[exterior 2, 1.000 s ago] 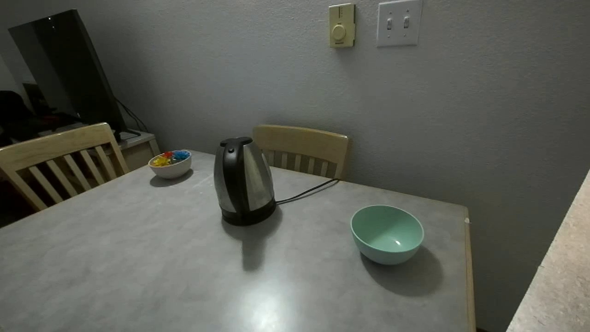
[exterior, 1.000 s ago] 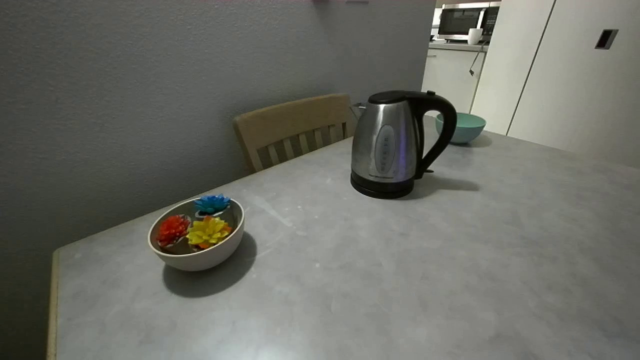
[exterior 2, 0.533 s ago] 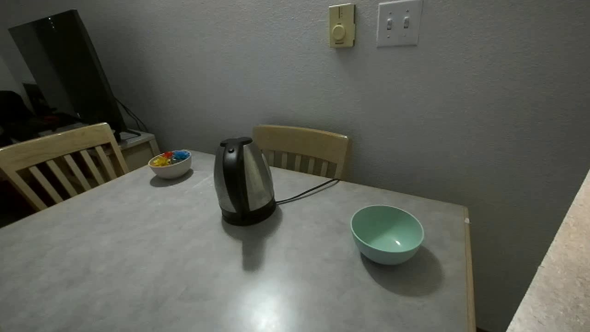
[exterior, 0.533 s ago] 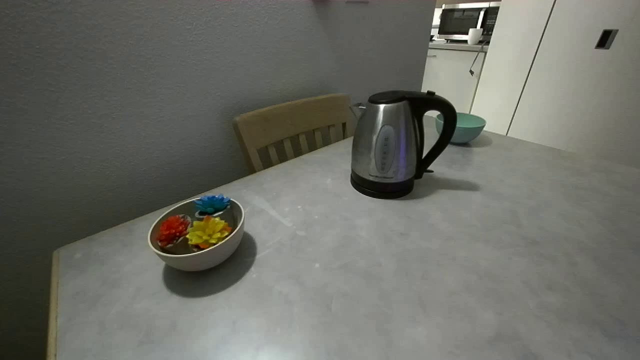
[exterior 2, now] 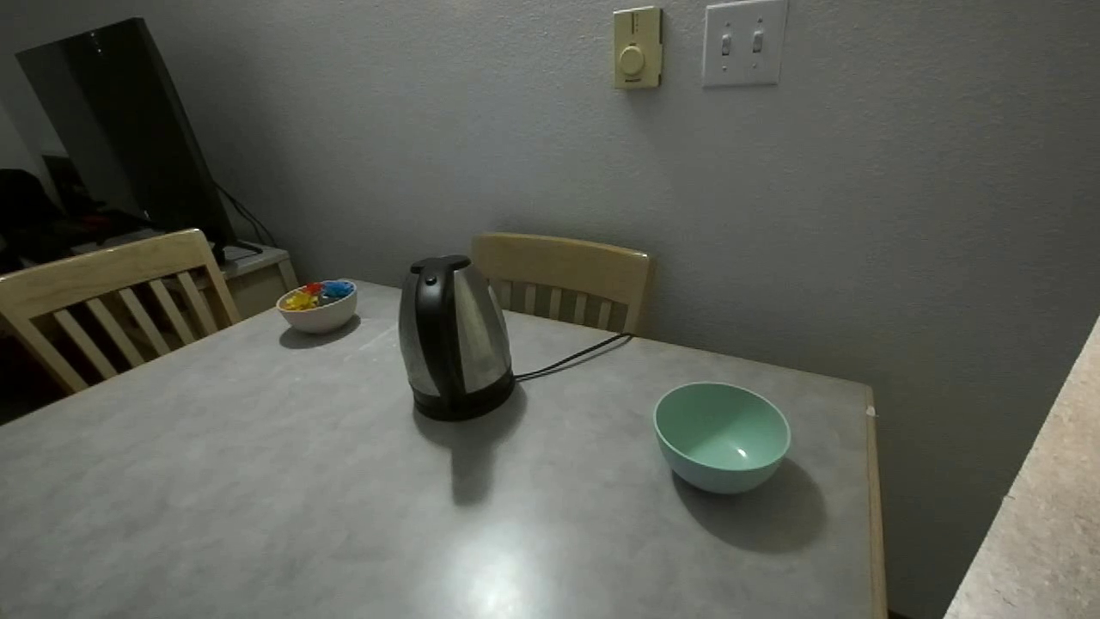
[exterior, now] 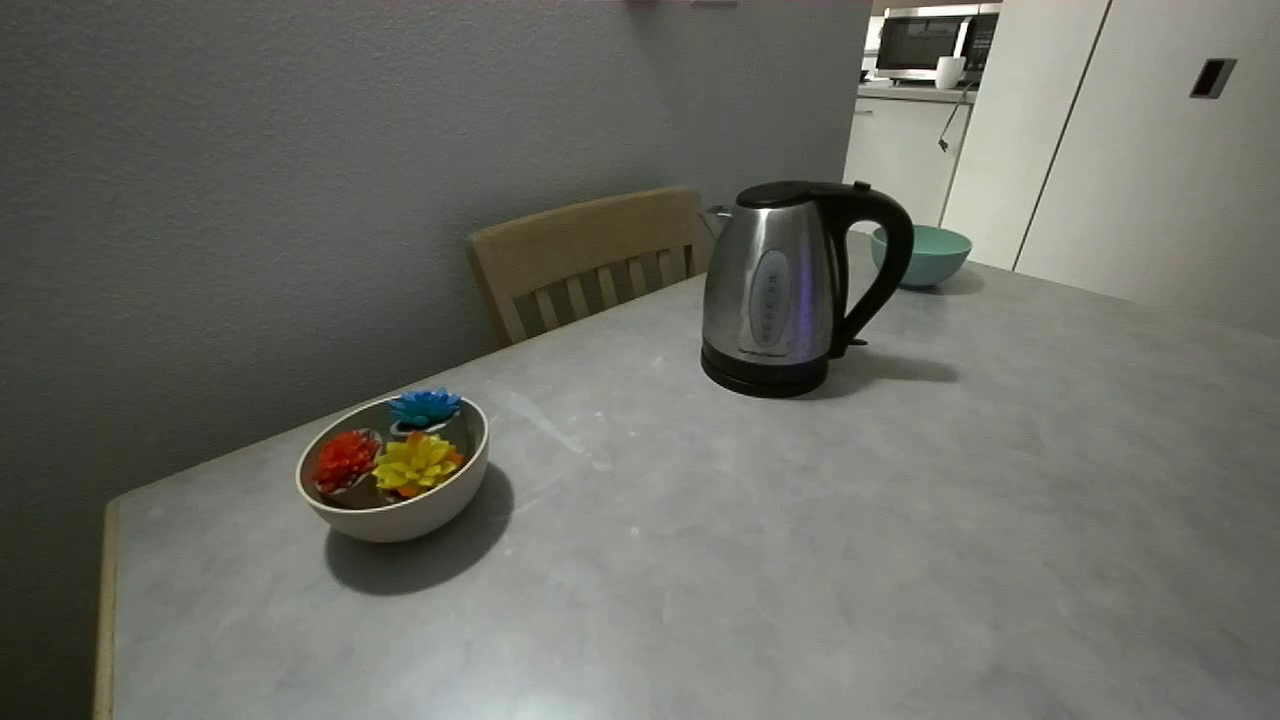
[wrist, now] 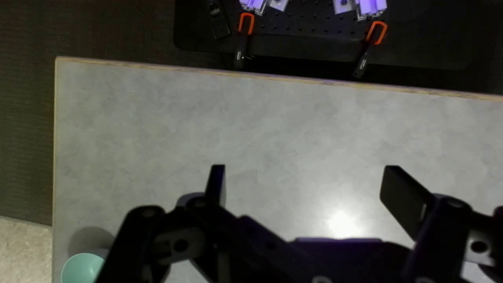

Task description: Open the kettle lid

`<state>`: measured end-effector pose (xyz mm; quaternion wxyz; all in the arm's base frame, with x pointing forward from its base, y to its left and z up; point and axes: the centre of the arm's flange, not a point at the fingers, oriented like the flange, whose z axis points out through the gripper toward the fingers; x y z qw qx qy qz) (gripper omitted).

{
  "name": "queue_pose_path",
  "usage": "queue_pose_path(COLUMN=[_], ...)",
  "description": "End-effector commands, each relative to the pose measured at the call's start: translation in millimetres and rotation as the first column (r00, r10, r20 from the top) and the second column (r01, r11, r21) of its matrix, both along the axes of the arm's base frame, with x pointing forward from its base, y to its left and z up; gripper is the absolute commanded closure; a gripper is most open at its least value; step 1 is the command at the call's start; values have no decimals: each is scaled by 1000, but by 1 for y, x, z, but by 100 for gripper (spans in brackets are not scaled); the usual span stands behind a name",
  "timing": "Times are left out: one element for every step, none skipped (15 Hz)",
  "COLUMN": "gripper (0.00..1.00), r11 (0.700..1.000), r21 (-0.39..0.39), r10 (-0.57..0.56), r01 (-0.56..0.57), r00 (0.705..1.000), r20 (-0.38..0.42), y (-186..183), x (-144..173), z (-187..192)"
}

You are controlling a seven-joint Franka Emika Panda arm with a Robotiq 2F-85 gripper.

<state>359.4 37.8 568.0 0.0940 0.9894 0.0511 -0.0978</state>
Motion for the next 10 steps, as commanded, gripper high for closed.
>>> queue_pose_path(gripper=[0, 0, 0, 0, 0, 0, 0, 0, 0, 0], r11=[1000, 1000, 1000, 1000, 1000, 1000, 1000, 1000, 1000, 999], r21=[0, 0, 0, 0, 0, 0, 0, 0, 10, 7], r10=[0, 0, 0, 0, 0, 0, 0, 0, 16, 48], r01=[0, 0, 0, 0, 0, 0, 0, 0, -16, -48], r00=[1000, 1000, 1000, 1000, 1000, 1000, 1000, 1000, 1000, 998], r20=[0, 0, 0, 0, 0, 0, 0, 0, 6, 31], y=[0, 0, 0, 0, 0, 0, 0, 0, -1, 0], x=[0, 0, 0, 0, 0, 0, 0, 0, 5, 13], z=[0, 0, 0, 0, 0, 0, 0, 0, -2, -2])
